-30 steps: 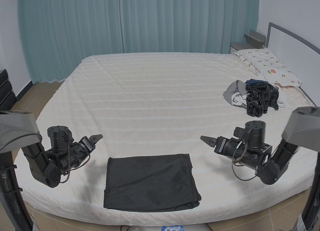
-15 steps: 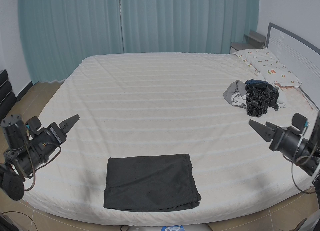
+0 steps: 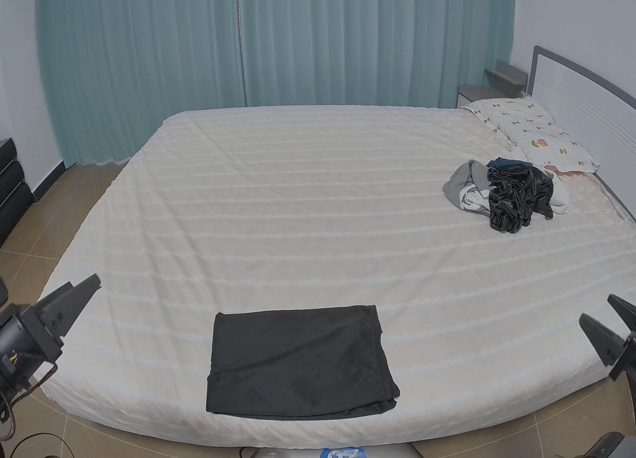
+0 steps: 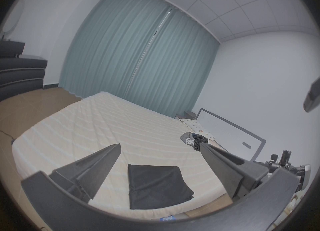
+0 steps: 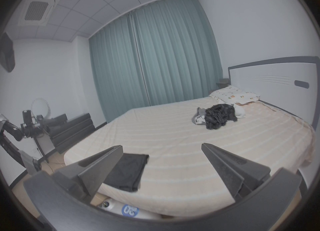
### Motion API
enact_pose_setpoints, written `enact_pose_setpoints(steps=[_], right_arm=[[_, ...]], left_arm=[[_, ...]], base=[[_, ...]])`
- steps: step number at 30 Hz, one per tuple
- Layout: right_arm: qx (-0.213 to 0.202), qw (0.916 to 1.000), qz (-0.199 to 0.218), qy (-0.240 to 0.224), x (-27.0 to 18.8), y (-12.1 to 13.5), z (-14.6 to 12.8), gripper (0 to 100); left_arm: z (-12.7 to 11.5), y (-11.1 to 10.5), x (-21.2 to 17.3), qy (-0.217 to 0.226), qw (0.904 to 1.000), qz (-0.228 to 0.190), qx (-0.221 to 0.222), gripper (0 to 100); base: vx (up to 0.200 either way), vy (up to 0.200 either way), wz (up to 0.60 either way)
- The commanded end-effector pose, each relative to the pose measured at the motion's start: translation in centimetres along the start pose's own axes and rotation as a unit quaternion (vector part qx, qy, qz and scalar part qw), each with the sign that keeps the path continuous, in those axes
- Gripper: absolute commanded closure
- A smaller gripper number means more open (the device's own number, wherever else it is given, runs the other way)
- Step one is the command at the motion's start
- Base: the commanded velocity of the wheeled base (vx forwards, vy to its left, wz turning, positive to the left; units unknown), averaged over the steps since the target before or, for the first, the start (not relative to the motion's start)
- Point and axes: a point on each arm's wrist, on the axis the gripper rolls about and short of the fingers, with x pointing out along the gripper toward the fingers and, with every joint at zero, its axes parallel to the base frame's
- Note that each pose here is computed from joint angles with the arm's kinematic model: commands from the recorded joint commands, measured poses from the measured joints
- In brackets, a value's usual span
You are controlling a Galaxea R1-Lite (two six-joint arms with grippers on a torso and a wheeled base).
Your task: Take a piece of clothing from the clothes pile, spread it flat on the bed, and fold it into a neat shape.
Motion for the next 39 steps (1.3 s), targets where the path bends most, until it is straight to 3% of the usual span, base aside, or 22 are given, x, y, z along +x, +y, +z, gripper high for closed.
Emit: enact_pose_setpoints(steps=[1,5,11,16,22,25,28,31,35,39], right_arm=[[-0.026,0.9961,-0.07,-0.047,-7.5,0.0,-3.3,0],[-0.024,0.9948,-0.087,-0.046,-7.6,-0.1,-3.3,0],[-0.016,0.9844,-0.172,-0.035,-7.2,0.3,-2.8,0],[-0.017,0.9848,-0.169,-0.036,-7.1,0.1,-5.0,0],[-0.052,0.986,-0.155,-0.034,-6.5,-0.5,-7.5,0],[-0.087,0.9839,-0.112,-0.108,-5.3,-0.6,-7.8,0],[-0.113,0.9853,-0.088,-0.093,-5.3,-0.5,-7.9,0],[-0.113,0.986,-0.086,-0.088,-5.2,-0.6,-8.1,0],[-0.085,0.989,-0.094,-0.076,-5.2,-0.6,-8.3,0],[-0.067,0.9884,-0.116,-0.071,-5.2,-0.7,-8.5,0]], left_arm=[[-3.5,-0.5,-7.7,-0.06,0.9942,-0.035,0.082,0],[-4.2,-0.4,-8.3,-0.062,0.9936,-0.034,0.089,0],[-5.5,0.0,-9.4,-0.069,0.9884,-0.008,0.135,0],[-6.4,0.4,-9.5,-0.069,0.9843,0.017,0.161,0],[-8.0,0.9,-9.6,-0.079,0.98,0.031,0.18,0],[-9.4,1.9,-8.9,-0.069,0.9667,0.057,0.24,0],[-9.5,2.0,-8.9,-0.062,0.9662,0.065,0.242,0],[-9.7,2.1,-8.9,-0.055,0.9675,0.066,0.238,0],[-9.7,2.1,-8.9,-0.056,0.9746,0.065,0.207,0],[-9.7,2.1,-8.9,-0.058,0.9747,0.072,0.203,0]], base=[[0.0,0.0,0.0],[0.0,0.0,0.0],[0.0,0.0,0.0],[0.0,0.0,0.0],[0.0,0.0,0.0],[0.0,0.0,0.0],[0.0,0.0,0.0],[0.0,0.0,0.0],[0.0,0.0,0.0],[0.0,0.0,0.0]])
